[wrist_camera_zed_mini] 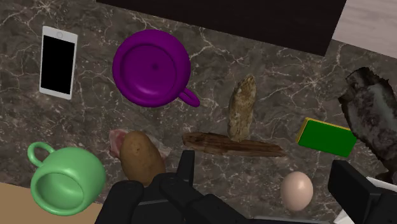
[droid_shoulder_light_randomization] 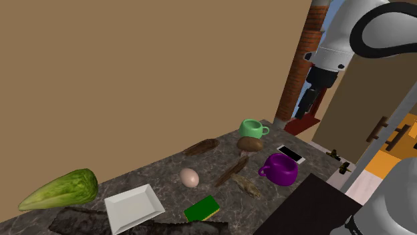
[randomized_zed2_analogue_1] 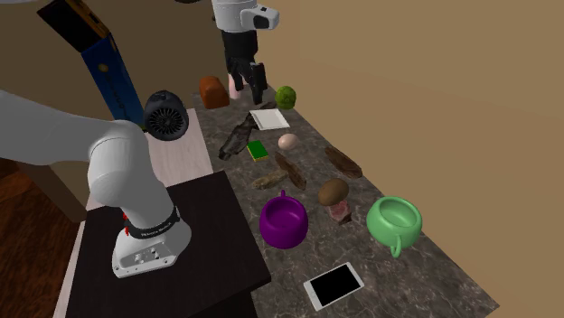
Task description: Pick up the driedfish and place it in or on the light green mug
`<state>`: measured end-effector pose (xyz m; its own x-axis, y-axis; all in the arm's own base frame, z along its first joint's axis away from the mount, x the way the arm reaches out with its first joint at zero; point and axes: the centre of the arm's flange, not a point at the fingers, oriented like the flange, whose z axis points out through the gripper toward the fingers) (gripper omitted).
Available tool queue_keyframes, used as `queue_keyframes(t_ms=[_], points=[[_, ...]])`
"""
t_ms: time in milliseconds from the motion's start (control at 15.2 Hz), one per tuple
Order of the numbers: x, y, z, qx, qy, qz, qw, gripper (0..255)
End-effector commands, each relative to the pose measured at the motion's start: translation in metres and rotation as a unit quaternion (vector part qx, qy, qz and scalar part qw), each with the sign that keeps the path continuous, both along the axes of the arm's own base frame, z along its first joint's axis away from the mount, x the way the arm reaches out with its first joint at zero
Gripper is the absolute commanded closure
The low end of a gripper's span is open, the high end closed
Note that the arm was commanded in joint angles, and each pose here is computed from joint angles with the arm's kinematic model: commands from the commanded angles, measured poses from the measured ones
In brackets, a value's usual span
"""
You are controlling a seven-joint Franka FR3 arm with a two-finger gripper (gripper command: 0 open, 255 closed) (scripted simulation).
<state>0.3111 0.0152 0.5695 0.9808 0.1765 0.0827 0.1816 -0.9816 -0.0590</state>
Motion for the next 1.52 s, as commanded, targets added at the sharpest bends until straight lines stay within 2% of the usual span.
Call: queue_keyframes(t_ms=[0,1452], points=[[0.000,0.000,0.000,0.000,0.000,0.000,1.0000,0],[0.078,0.082,-0.273,-0.053,0.025,0.023,0.9980,0]])
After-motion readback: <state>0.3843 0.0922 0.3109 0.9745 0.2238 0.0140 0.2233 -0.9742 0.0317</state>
